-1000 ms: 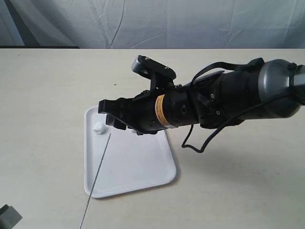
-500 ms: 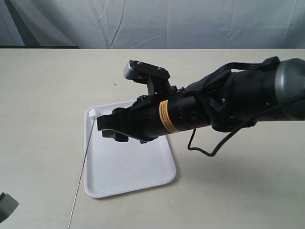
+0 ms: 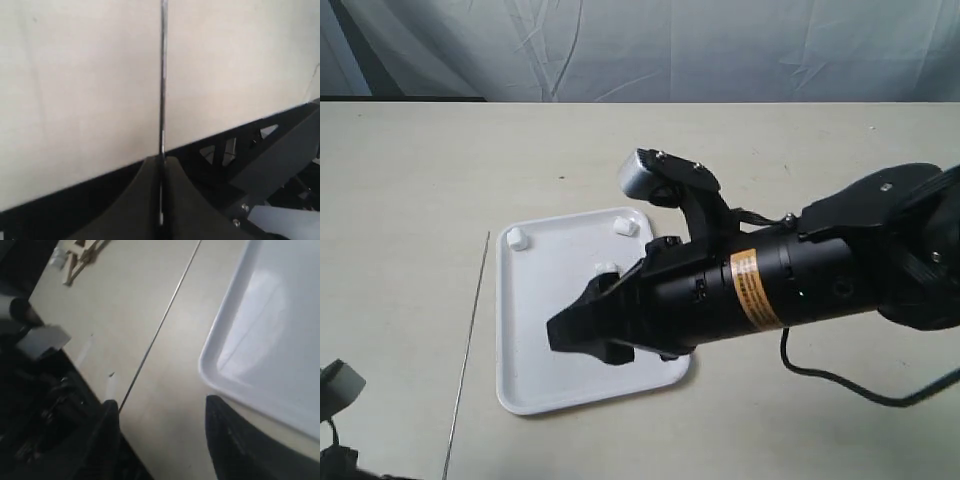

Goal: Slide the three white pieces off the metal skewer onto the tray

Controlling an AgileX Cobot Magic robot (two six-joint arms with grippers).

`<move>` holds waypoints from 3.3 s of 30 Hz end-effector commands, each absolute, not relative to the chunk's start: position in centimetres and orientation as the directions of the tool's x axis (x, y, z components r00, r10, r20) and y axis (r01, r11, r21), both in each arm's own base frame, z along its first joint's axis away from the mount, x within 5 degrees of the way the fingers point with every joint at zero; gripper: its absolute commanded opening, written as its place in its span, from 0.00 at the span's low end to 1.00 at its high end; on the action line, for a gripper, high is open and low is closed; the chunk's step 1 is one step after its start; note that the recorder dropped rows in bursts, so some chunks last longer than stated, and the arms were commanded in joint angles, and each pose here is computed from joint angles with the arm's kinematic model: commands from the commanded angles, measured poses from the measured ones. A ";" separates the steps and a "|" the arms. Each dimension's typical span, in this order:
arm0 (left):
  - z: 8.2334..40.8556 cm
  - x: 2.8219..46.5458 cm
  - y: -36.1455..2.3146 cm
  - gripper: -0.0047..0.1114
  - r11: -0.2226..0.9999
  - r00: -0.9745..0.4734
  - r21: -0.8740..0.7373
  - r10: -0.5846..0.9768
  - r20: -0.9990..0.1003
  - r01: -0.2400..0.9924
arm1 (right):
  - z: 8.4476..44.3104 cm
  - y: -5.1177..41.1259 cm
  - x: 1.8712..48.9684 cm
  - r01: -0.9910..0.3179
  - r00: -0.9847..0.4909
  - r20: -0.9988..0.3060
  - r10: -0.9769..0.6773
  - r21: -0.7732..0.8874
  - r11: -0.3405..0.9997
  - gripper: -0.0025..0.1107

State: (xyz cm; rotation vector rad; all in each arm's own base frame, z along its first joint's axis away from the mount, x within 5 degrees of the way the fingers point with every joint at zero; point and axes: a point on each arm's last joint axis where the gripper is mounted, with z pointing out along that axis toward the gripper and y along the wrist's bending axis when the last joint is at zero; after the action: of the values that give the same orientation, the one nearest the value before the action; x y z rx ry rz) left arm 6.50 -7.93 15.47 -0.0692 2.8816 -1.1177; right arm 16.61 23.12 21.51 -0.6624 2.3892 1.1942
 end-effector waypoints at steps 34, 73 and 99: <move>10.5 15.6 -11.2 0.42 0.738 -0.991 -0.671 0.126 0.046 0.063 | 20.5 21.0 13.2 -0.564 -0.826 -0.463 -0.322 0.685 0.462 0.46; 28.4 4.8 -1.0 0.04 0.973 -0.406 -0.149 -0.066 -0.912 0.176 | 30.2 10.6 5.9 -0.841 -0.324 -0.944 0.056 0.315 0.440 0.22; 29.7 0.7 1.0 0.04 0.983 -0.251 -0.122 -0.084 -0.964 0.139 | 33.5 3.9 4.5 -0.659 0.309 -0.949 0.064 -0.165 0.734 0.02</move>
State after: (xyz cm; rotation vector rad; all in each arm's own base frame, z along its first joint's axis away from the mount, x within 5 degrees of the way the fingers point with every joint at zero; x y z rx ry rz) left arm 0.93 0.92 29.51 0.0356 1.8263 -0.2045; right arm 3.58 4.80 33.45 -0.6243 1.2056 0.7473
